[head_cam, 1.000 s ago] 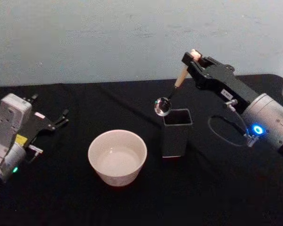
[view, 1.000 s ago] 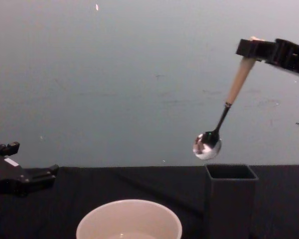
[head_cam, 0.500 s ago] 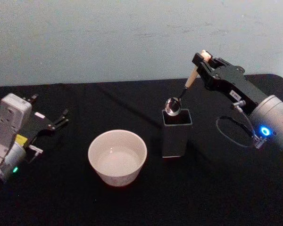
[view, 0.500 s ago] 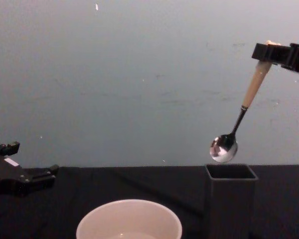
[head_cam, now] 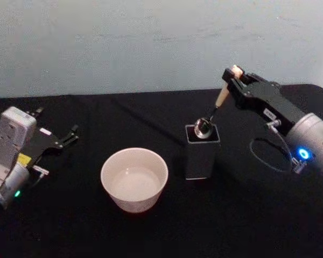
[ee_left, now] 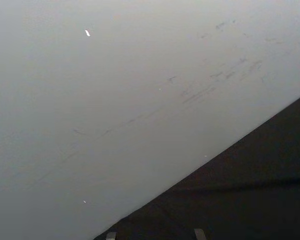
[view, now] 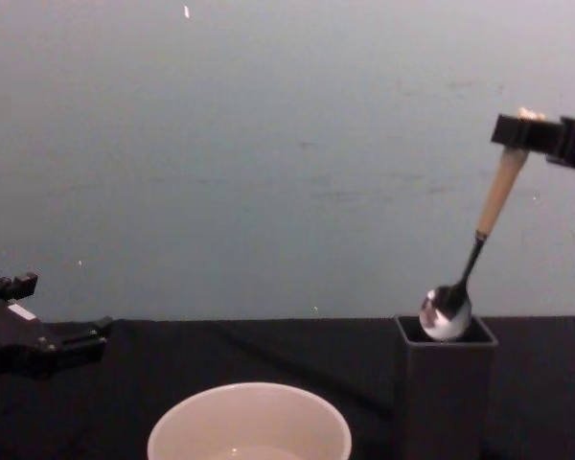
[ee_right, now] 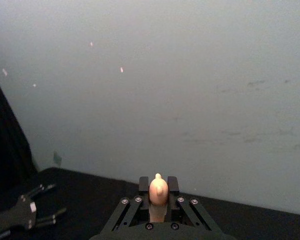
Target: Pick up the stirring spoon with one hand, stir inside the cup, then place it back in its original position.
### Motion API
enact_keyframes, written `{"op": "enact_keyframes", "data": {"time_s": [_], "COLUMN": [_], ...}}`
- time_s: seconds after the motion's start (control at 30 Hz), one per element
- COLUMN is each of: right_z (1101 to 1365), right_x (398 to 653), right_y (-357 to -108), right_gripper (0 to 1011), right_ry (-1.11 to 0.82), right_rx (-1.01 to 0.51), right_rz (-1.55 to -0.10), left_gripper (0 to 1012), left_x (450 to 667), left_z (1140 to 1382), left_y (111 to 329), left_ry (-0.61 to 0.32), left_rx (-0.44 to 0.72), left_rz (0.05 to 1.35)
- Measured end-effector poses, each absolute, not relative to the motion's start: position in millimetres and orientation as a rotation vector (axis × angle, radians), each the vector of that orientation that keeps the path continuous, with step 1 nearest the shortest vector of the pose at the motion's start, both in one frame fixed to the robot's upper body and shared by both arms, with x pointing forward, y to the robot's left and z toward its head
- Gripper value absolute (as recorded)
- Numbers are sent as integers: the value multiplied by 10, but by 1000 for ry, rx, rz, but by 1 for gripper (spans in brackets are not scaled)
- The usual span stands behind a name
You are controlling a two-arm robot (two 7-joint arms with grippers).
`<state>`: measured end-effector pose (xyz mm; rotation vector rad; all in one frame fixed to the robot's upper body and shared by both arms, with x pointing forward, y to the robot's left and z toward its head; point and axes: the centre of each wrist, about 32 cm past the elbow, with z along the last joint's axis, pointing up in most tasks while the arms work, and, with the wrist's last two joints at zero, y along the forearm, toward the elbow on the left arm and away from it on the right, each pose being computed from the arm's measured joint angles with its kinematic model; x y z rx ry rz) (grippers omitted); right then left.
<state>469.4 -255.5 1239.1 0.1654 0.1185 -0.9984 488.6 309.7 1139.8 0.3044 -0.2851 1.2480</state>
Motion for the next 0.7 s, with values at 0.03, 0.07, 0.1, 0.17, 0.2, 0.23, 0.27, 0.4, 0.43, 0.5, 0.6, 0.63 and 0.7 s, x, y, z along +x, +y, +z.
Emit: {"op": "enact_keyframes", "data": {"time_s": [0.03,0.07,0.1,0.17,0.2,0.23,0.27,0.4,0.43,0.5,0.6,0.63,0.7], "right_z": [12373,12352,12335,12289,12275,12251,12240,12180,12180,12154,12144,12142,12125], "right_x": [4686,4675,4663,4639,4633,4620,4613,4583,4583,4561,4538,4550,4634], "right_y": [-2572,-2587,-2594,-2605,-2604,-2598,-2595,-2581,-2581,-2569,-2539,-2537,-2549], "right_gripper": [216,216,215,216,215,215,216,216,216,215,215,216,216], "right_ry": [114,108,103,98,99,101,102,111,111,120,136,139,145], "right_rx": [161,156,152,139,135,128,124,104,104,93,85,83,78], "right_rz": [-997,-995,-993,-991,-990,-987,-985,-982,-982,-980,-988,-990,-998], "left_gripper": [1001,1001,1001,1001,1001,1001,1001,1001,1001,1001,1002,1002,1001], "left_x": [4886,4886,4886,4886,4886,4886,4886,4886,4886,4886,4886,4886,4886], "left_z": [11398,11398,11398,11398,11398,11398,11398,11398,11398,11398,11398,11398,11398], "left_y": [3097,3097,3097,3097,3097,3096,3096,3097,3097,3097,3097,3097,3097], "left_ry": [-285,-285,-285,-285,-285,-285,-285,-285,-285,-285,-285,-285,-285], "left_rx": [304,304,304,304,304,304,304,304,304,304,304,304,304], "left_rz": [1248,1248,1248,1248,1248,1248,1248,1248,1248,1248,1248,1248,1248]}}
